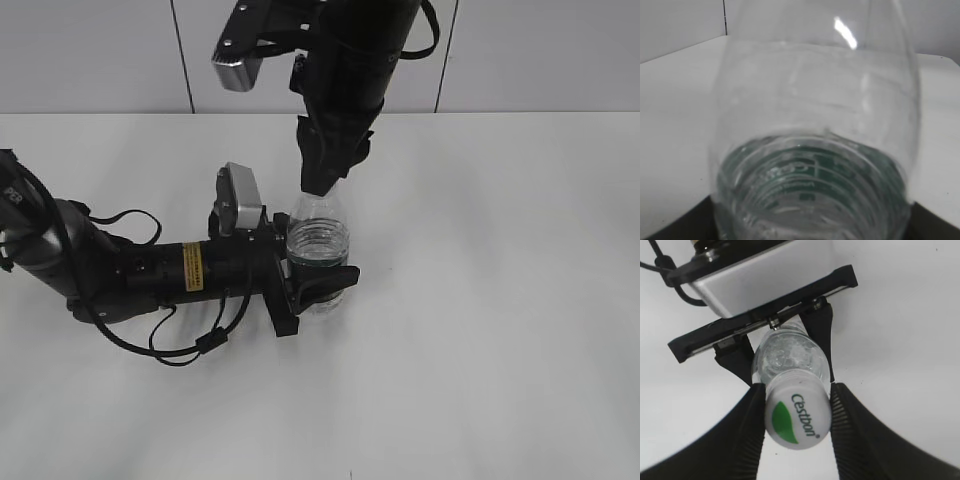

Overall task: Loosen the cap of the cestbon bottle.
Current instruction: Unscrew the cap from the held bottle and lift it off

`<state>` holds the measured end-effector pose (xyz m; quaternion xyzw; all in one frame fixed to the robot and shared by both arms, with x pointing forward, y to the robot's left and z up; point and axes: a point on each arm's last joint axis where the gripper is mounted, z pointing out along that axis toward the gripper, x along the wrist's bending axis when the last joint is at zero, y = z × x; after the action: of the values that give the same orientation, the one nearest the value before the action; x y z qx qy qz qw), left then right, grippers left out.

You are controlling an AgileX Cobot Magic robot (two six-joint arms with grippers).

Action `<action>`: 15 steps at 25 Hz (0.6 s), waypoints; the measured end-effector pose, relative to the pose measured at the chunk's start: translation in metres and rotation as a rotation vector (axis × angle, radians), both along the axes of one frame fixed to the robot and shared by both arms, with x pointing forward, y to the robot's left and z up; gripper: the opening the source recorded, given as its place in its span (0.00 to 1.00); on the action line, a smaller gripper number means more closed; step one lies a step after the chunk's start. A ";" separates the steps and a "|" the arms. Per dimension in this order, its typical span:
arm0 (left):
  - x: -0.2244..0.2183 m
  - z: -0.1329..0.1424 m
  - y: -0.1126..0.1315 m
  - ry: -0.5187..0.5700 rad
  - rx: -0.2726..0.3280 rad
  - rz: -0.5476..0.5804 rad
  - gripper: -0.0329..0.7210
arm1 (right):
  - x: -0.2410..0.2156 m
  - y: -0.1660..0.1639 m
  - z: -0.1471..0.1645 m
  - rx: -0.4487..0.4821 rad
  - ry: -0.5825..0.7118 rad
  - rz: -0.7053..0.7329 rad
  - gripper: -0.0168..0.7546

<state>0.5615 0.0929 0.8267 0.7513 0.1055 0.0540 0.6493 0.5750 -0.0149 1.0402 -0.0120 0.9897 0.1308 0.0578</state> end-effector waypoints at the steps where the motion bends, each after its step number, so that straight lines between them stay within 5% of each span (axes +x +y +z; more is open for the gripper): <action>1: 0.000 0.000 0.000 0.000 0.000 0.000 0.58 | 0.000 0.000 0.000 -0.004 -0.010 0.039 0.41; 15: 0.000 0.000 0.000 0.002 0.000 0.000 0.58 | 0.000 -0.001 0.001 -0.045 -0.099 0.344 0.41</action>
<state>0.5615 0.0929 0.8267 0.7512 0.1062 0.0534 0.6493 0.5751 -0.0157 1.0414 -0.1887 0.9716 0.1158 0.0831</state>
